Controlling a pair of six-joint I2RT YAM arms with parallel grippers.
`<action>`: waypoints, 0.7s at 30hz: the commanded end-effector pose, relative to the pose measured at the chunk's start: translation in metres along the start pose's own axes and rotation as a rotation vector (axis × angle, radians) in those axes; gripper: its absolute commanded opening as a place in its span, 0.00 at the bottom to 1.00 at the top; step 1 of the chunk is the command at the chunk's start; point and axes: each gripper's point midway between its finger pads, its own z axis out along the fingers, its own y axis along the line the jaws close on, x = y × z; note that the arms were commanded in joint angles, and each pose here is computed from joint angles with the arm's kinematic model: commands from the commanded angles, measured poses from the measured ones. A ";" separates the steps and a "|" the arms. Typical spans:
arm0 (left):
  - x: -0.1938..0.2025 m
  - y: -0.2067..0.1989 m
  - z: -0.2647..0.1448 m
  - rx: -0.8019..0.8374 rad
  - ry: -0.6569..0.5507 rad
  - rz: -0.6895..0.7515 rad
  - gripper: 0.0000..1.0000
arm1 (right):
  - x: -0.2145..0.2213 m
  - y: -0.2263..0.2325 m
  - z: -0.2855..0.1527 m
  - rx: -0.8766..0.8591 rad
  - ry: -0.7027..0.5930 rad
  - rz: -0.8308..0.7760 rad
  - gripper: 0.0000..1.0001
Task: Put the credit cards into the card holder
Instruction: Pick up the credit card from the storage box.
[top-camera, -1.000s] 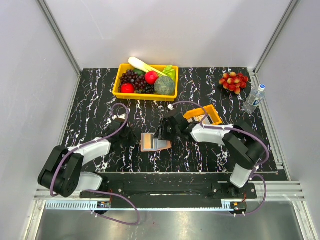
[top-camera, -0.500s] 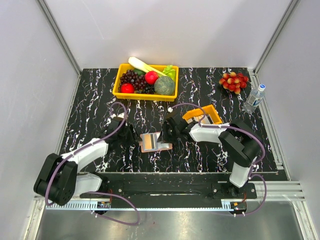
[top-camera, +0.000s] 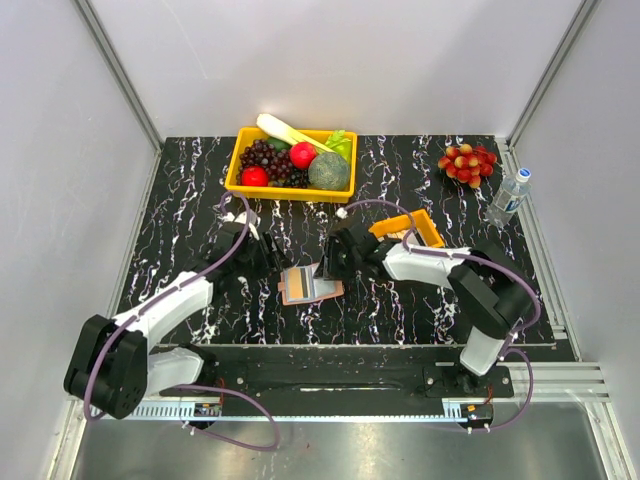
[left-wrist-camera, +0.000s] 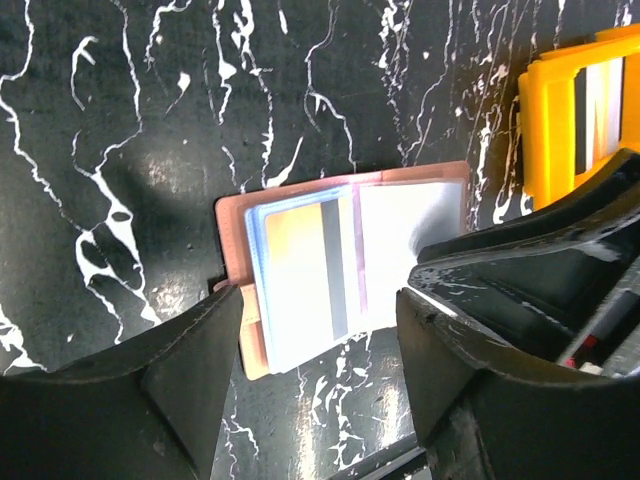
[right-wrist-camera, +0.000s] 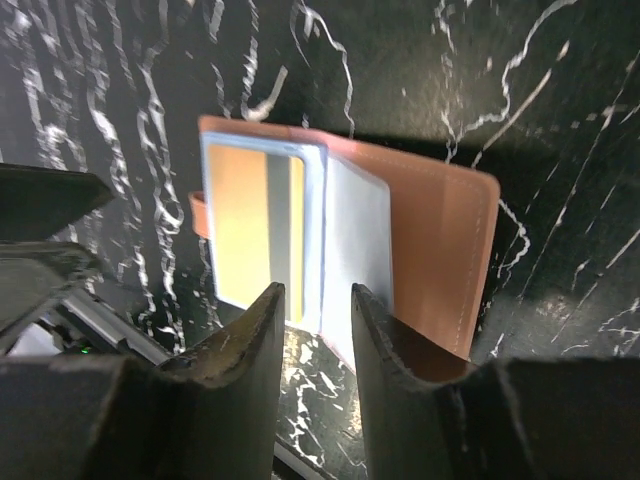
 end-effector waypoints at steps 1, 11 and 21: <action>-0.027 -0.033 -0.002 0.097 -0.051 0.053 0.67 | -0.051 0.033 -0.033 -0.091 -0.139 -0.028 0.39; -0.026 -0.058 0.012 0.146 0.007 0.089 0.66 | -0.077 0.024 -0.054 -0.075 -0.205 -0.023 0.39; -0.040 -0.129 0.029 0.272 0.050 0.195 0.73 | -0.140 -0.071 -0.129 0.134 -0.336 0.032 0.39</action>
